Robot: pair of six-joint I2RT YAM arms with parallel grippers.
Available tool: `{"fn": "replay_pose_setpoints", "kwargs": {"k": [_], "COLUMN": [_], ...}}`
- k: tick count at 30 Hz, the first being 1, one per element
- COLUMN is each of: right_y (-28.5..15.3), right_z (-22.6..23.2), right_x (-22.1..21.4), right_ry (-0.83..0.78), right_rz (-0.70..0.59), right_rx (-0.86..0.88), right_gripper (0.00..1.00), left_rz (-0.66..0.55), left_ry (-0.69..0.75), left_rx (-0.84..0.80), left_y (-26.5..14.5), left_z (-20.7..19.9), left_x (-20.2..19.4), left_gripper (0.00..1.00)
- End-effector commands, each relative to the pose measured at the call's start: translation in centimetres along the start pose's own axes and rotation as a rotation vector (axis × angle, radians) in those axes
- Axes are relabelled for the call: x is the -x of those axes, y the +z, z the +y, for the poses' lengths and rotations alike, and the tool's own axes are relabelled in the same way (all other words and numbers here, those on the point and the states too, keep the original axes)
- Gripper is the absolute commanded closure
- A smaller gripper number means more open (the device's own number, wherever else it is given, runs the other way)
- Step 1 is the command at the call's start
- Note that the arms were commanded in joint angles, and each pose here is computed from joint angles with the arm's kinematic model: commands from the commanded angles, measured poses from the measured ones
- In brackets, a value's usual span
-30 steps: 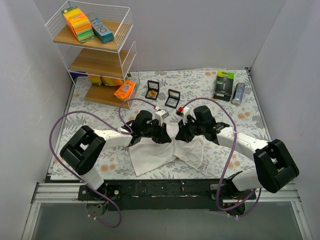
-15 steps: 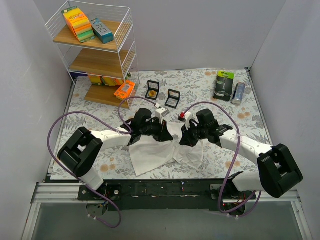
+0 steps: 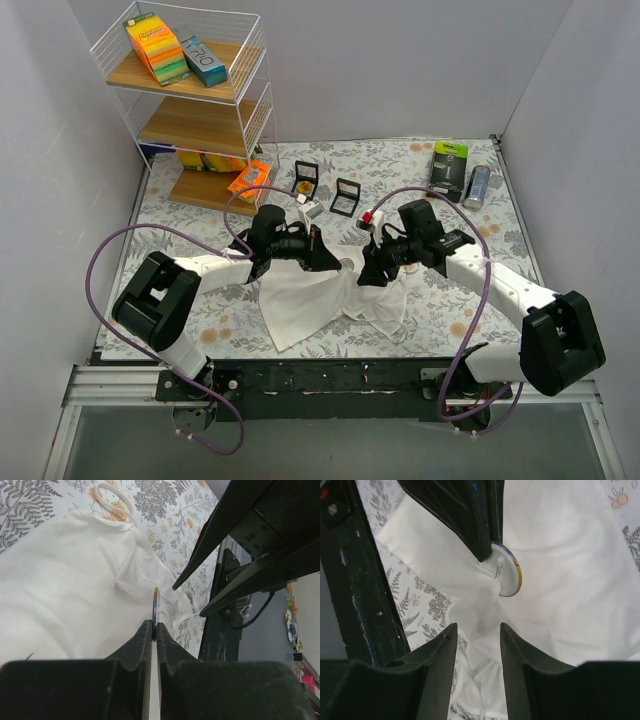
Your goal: Remove the brooch from the garment
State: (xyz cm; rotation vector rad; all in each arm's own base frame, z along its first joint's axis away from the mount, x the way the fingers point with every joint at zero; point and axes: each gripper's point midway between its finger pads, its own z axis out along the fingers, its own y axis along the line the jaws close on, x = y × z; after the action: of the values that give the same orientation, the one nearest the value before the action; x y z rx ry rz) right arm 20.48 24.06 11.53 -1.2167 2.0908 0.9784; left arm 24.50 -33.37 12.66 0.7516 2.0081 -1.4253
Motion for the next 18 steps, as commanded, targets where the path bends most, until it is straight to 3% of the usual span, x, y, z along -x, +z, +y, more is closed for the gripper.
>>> {"fn": "replay_pose_setpoints", "kwargs": {"k": [1,12,18], "right_y": [-0.3,-0.5,-0.7], "right_z": [1.7,0.7,0.2], "right_x": [2.5,4.4,4.5], "right_ry": [0.036,0.354,0.392], "right_rz": [-0.075,-0.194,-0.213], "right_rx": [0.133,0.270,0.275], "right_gripper": [0.51,0.54,0.60], "left_rz": [-0.034,-0.023,-0.021], "left_ry": [0.027,-0.022,-0.026], "left_rx": [-0.135,-0.187,-0.198], "left_y": [-1.0,-1.3,-1.2], "left_z": [-2.8,-3.7,-3.9], "left_x": [2.2,1.6,1.7], "left_gripper": [1.00,1.00,1.00]}}
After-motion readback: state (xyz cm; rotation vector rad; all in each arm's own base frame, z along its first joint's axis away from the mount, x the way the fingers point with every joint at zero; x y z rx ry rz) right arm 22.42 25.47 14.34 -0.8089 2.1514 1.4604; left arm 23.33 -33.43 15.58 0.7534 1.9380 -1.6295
